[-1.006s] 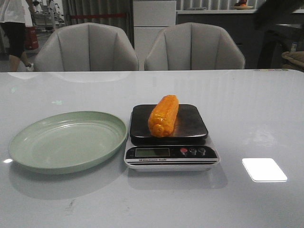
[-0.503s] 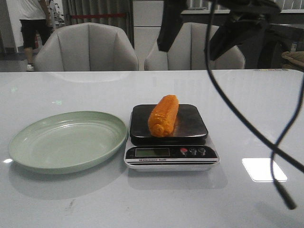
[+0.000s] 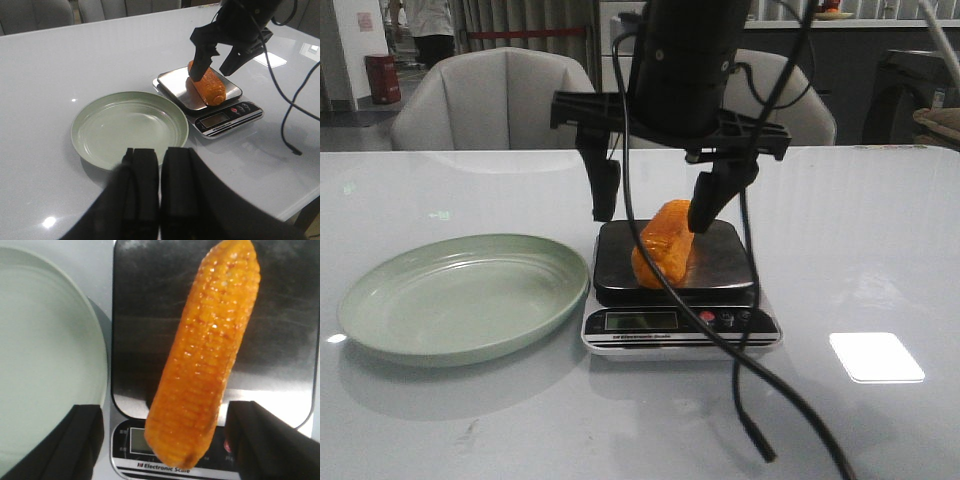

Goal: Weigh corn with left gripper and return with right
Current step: 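Lower the right gripper over the corn on the scale and grasp it, then carry the corn with the right gripper back onto the green plate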

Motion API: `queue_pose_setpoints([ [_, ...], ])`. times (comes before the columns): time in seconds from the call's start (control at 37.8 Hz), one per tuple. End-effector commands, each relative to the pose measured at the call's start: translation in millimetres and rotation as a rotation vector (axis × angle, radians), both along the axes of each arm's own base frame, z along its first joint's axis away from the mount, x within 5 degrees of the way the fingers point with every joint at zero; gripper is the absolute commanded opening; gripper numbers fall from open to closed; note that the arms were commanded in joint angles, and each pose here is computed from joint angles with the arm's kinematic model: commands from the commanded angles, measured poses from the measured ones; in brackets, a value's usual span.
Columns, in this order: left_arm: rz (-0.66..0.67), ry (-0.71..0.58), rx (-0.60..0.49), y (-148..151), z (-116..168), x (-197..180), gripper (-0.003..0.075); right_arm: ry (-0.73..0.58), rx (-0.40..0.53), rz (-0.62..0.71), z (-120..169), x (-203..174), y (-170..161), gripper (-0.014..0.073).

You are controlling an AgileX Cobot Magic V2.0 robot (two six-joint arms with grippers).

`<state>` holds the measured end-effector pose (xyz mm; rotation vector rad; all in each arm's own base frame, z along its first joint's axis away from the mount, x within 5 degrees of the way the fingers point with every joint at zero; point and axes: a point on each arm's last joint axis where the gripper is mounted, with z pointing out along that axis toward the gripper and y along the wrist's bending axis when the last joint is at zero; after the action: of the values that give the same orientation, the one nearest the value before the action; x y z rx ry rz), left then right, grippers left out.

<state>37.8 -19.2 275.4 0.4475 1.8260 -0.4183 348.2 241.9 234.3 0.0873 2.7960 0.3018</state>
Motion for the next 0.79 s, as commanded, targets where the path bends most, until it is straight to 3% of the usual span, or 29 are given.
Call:
queue_pose_setpoints([
  [0.0, -0.004, -0.074, -0.045, -1, 14, 1, 0.0113, -0.031, -0.015, -0.022, 17, 7, 1, 0.0600],
  [0.08, -0.004, -0.074, -0.045, -1, 14, 1, 0.0113, -0.003, -0.036, -0.024, 4, 14, 6, 0.0590],
  [0.13, -0.004, -0.074, -0.045, -1, 14, 1, 0.0113, 0.008, -0.045, -0.024, -2, 16, 7, 0.0536],
  [0.34, -0.004, -0.074, -0.045, -1, 14, 1, 0.0113, -0.009, -0.033, -0.020, 4, 22, 14, 0.0117],
  [0.58, -0.004, -0.076, -0.046, -1, 14, 1, 0.0113, -0.117, 0.077, 0.036, 57, 15, 43, 0.0153],
  [0.77, -0.004, -0.076, -0.046, -1, 14, 1, 0.0113, -0.140, 0.126, 0.110, 56, -2, 77, 0.0153],
])
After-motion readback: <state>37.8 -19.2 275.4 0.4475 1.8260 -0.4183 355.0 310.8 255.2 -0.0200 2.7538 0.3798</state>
